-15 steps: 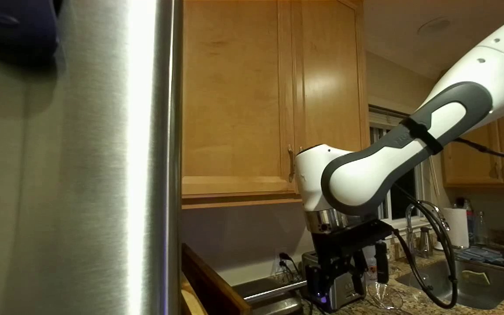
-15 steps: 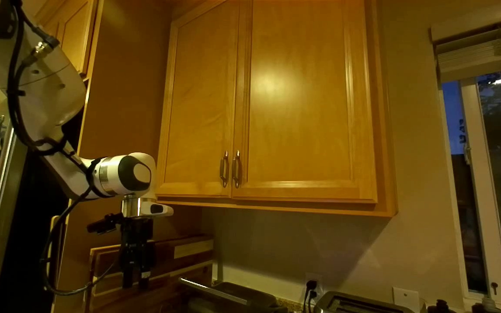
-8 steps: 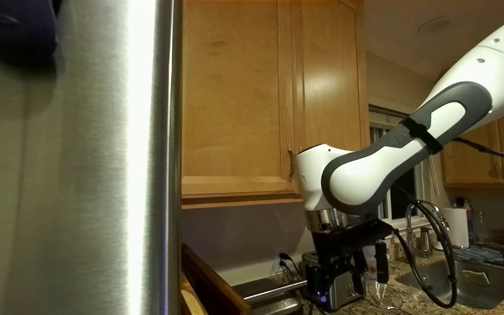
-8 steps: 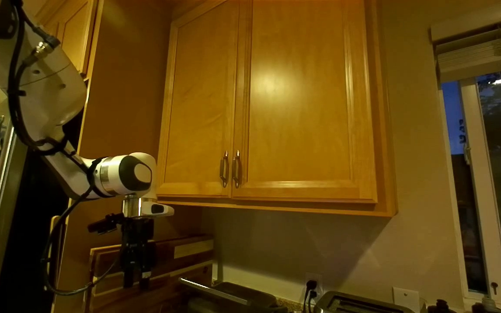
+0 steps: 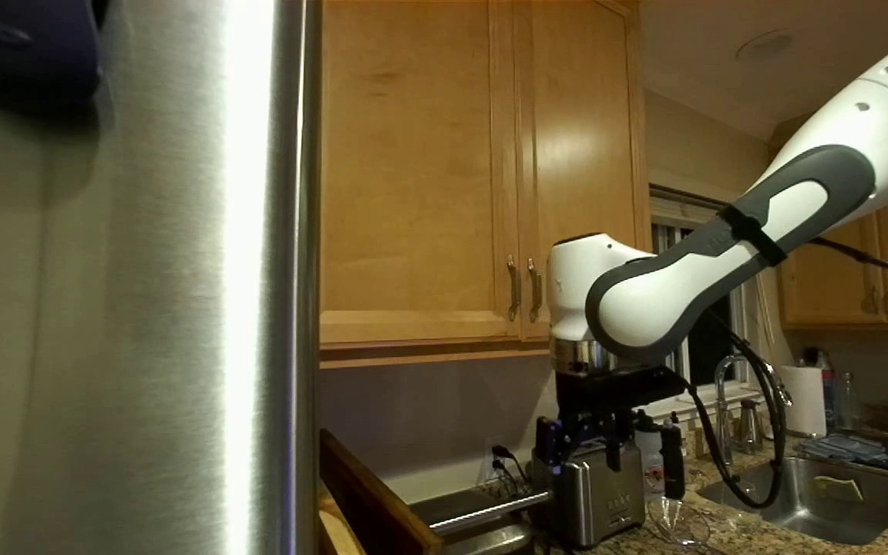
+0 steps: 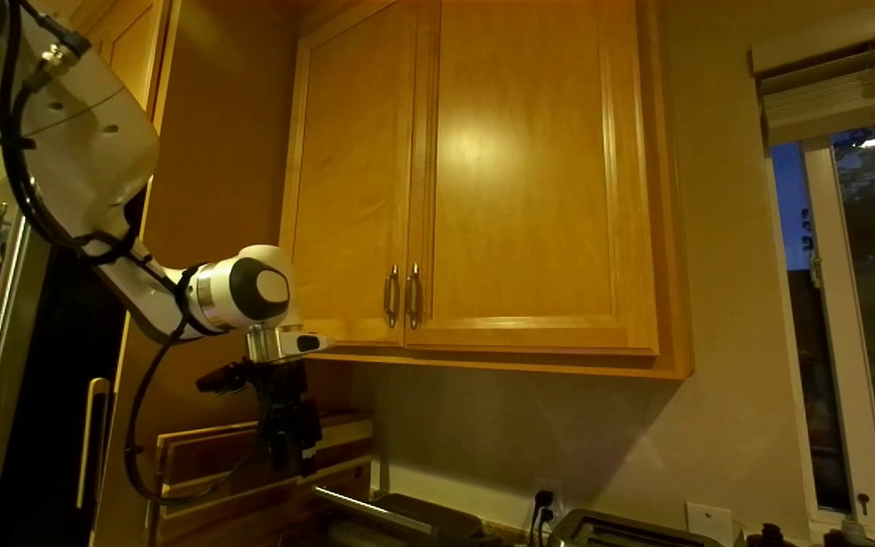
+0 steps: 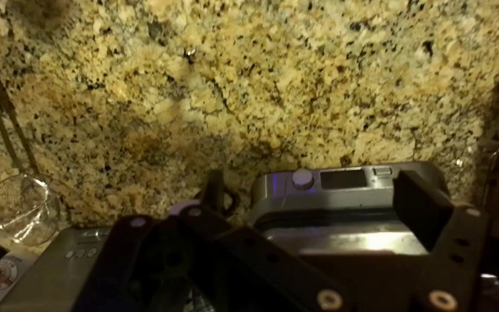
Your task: Open the top right cabinet door,take out the wooden utensil and close the door
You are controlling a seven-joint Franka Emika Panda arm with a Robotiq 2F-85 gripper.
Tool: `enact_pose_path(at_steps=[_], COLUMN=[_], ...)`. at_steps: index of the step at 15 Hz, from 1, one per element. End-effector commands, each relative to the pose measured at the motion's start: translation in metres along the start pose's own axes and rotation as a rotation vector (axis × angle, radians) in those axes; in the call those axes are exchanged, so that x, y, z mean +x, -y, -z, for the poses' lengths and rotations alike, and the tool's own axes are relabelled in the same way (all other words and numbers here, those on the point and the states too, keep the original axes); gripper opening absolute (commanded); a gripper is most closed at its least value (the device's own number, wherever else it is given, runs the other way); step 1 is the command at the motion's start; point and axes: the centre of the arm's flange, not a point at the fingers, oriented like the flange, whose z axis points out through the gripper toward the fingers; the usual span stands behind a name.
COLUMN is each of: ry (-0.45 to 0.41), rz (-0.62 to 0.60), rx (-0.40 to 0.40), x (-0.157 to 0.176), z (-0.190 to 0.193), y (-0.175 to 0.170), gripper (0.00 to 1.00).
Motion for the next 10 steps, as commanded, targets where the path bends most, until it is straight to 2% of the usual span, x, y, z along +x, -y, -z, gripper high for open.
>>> enact_pose_path(at_steps=[1, 6, 9, 10], ry=[-0.143, -0.301, -0.318, -0.285], rz=[-0.028, -0.089, -0.113, -0.096], rx=[-0.004, -0.029, -0.029, -0.023], x=[0.001, 0.009, 0.004, 0.022], z=[0.029, 0.073, 0.085, 0.083], y=[-0.042, -0.084, -0.083, -0.080], gripper=[1.00, 1.00, 1.00, 1.00])
